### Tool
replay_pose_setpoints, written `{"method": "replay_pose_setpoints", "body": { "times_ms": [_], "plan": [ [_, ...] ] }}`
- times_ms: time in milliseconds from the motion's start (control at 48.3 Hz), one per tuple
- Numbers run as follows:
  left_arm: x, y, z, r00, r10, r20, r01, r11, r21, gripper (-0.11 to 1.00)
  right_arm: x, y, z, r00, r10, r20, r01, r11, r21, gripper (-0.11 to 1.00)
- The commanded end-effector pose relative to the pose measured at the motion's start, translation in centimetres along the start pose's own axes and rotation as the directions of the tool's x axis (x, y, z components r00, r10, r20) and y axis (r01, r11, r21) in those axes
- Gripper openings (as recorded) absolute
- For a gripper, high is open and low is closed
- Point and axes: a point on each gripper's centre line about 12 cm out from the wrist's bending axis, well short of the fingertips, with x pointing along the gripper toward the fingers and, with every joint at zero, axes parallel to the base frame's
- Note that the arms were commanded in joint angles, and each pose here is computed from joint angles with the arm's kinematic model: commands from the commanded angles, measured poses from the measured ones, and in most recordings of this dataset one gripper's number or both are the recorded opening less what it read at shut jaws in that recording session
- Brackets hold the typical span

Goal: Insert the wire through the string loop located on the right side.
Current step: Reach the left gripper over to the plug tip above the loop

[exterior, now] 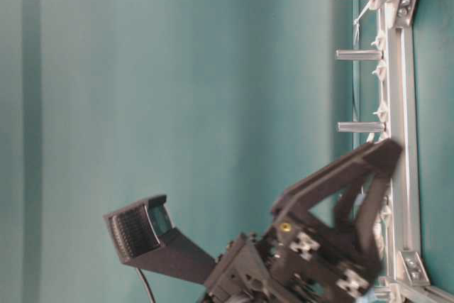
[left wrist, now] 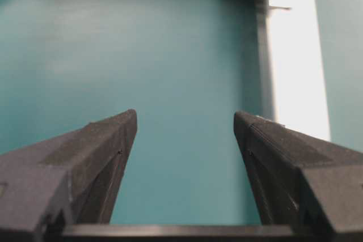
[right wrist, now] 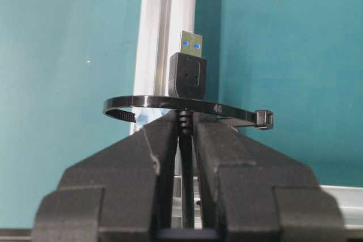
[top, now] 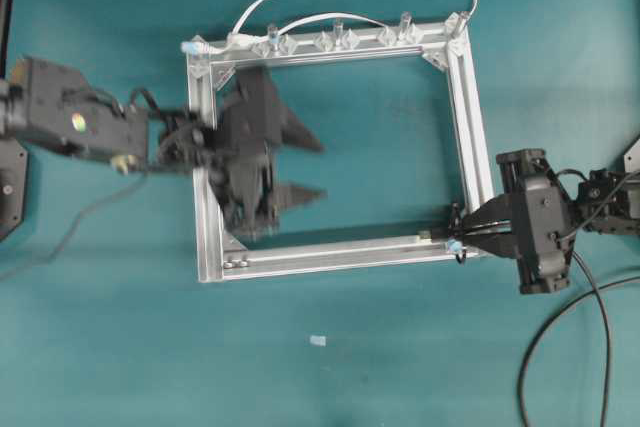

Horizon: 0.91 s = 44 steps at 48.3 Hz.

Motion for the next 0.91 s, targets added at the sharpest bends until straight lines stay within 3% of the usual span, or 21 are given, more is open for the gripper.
{"method": "replay_pose_setpoints", "body": {
  "times_ms": [0,248,890],
  "plan": [
    [0.2,-1.9,1.1,0.999,-0.041,0.029,0.041,0.999,-0.002,0.74,0.0,0.0,0.6,1.0,-0.002,0.021,0.002,1.0,0.002,0.13],
    [1.3,-3.2,0.8,0.998,-0.066,0.012,0.066,0.997,-0.029,0.74,0.0,0.1,0.6,1.0,0.001,0.019,-0.001,1.0,0.001,0.13],
    [8.5,-3.9,3.9,0.996,-0.067,0.057,0.069,0.997,-0.032,0.74,0.0,0.1,0.6,1.0,0.001,0.019,-0.001,1.0,0.001,0.13]
  ]
}}
